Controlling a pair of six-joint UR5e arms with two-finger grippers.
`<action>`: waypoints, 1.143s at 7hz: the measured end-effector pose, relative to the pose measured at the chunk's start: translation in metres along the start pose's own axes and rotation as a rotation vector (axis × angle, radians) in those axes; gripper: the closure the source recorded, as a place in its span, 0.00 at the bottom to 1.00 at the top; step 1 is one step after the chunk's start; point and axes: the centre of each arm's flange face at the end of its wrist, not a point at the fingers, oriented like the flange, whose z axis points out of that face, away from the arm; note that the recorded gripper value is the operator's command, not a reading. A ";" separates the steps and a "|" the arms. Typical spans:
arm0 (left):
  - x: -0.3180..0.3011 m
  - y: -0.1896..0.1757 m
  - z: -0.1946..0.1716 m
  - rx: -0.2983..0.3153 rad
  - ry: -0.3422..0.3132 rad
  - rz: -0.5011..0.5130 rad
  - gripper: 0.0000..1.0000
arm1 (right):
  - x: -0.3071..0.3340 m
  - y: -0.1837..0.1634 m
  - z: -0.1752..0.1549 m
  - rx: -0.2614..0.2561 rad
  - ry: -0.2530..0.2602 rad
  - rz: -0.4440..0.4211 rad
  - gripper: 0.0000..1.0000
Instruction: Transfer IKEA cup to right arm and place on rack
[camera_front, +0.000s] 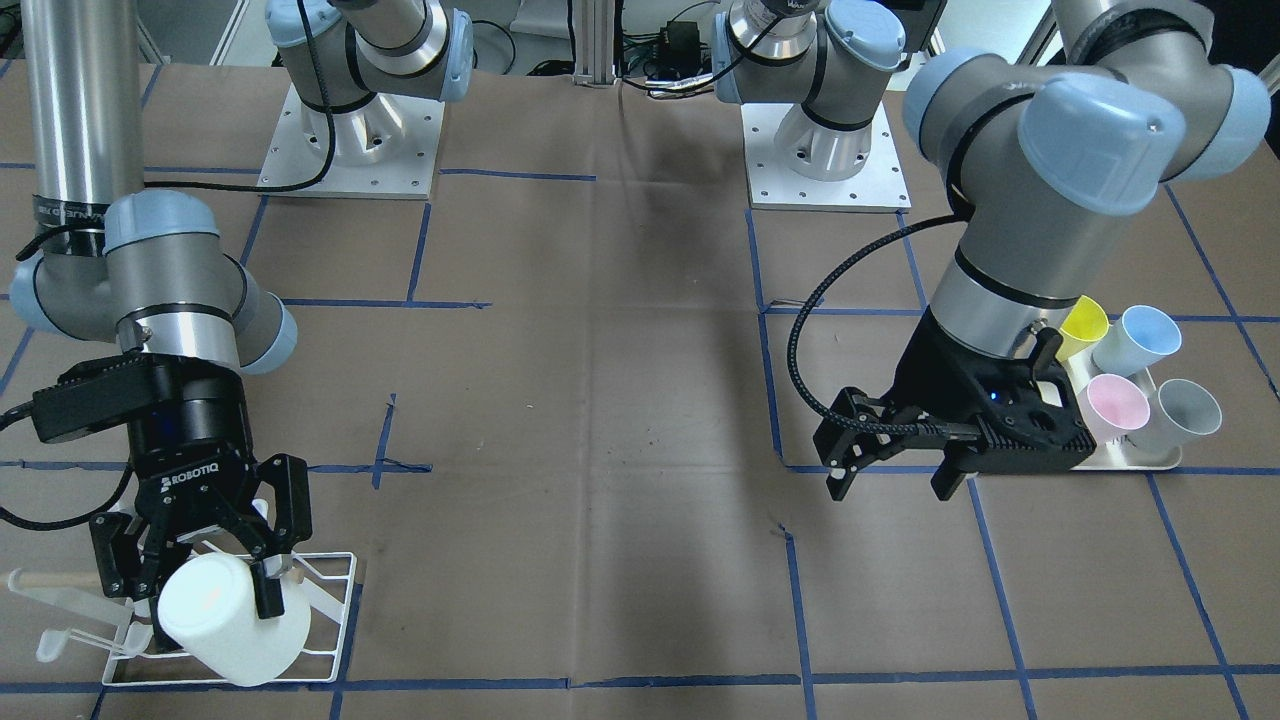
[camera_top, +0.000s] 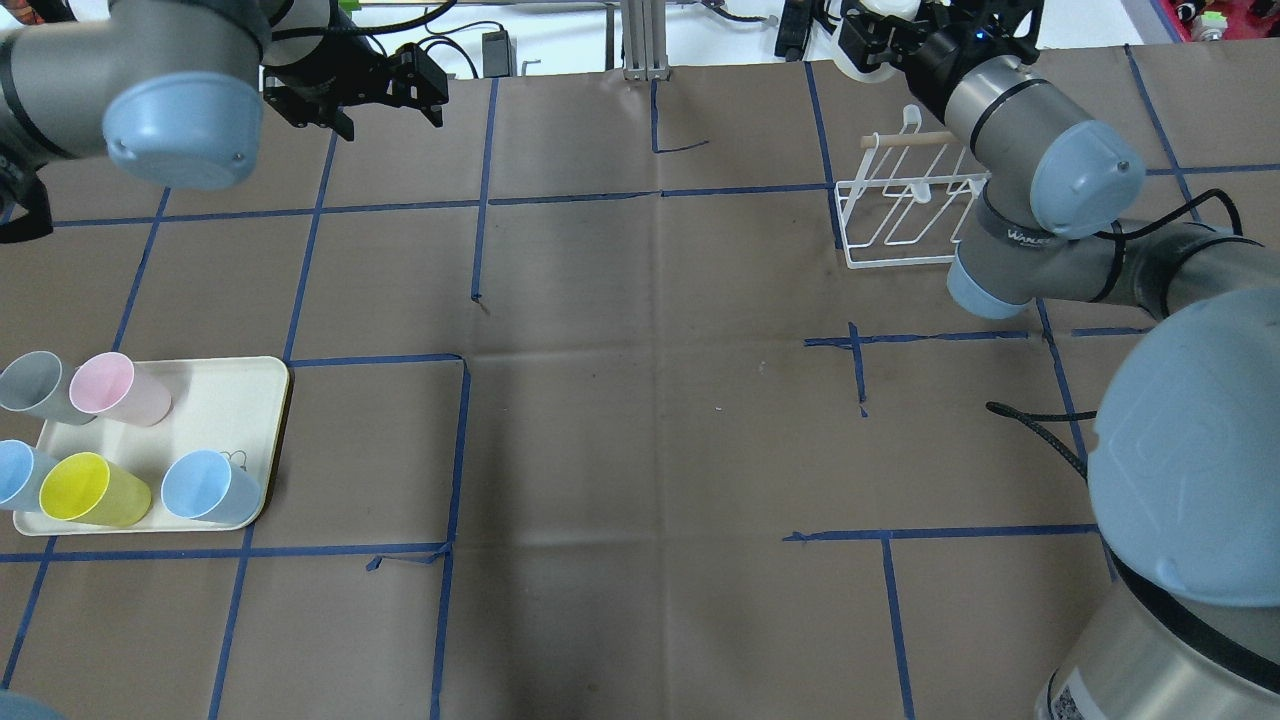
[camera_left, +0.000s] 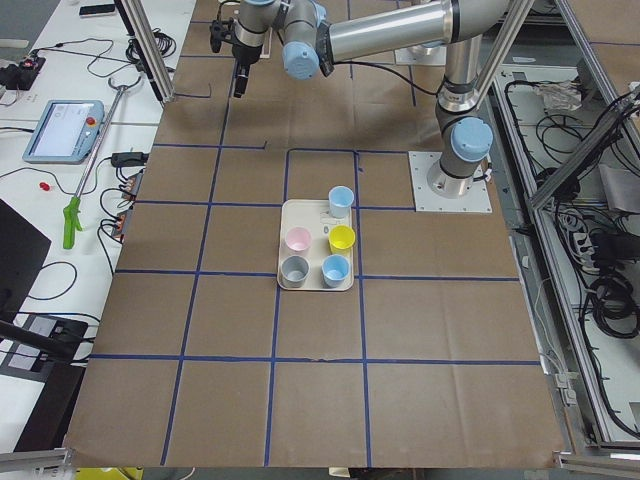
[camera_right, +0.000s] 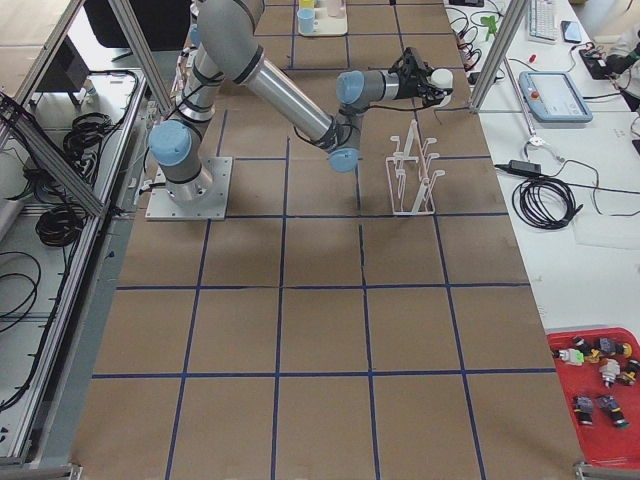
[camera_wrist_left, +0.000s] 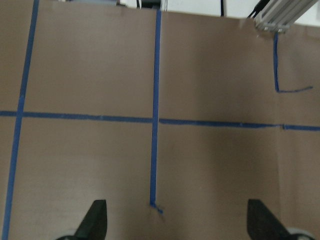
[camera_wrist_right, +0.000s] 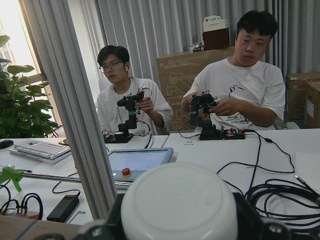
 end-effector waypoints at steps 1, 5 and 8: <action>0.001 0.010 -0.024 -0.102 -0.047 -0.002 0.01 | 0.014 0.009 0.002 -0.014 0.017 -0.032 0.61; -0.001 0.060 -0.066 -0.218 -0.090 0.006 0.01 | 0.041 0.031 0.007 -0.055 0.049 -0.061 0.60; -0.027 0.098 -0.059 -0.204 -0.083 0.031 0.01 | 0.049 0.041 0.009 -0.072 0.052 -0.047 0.60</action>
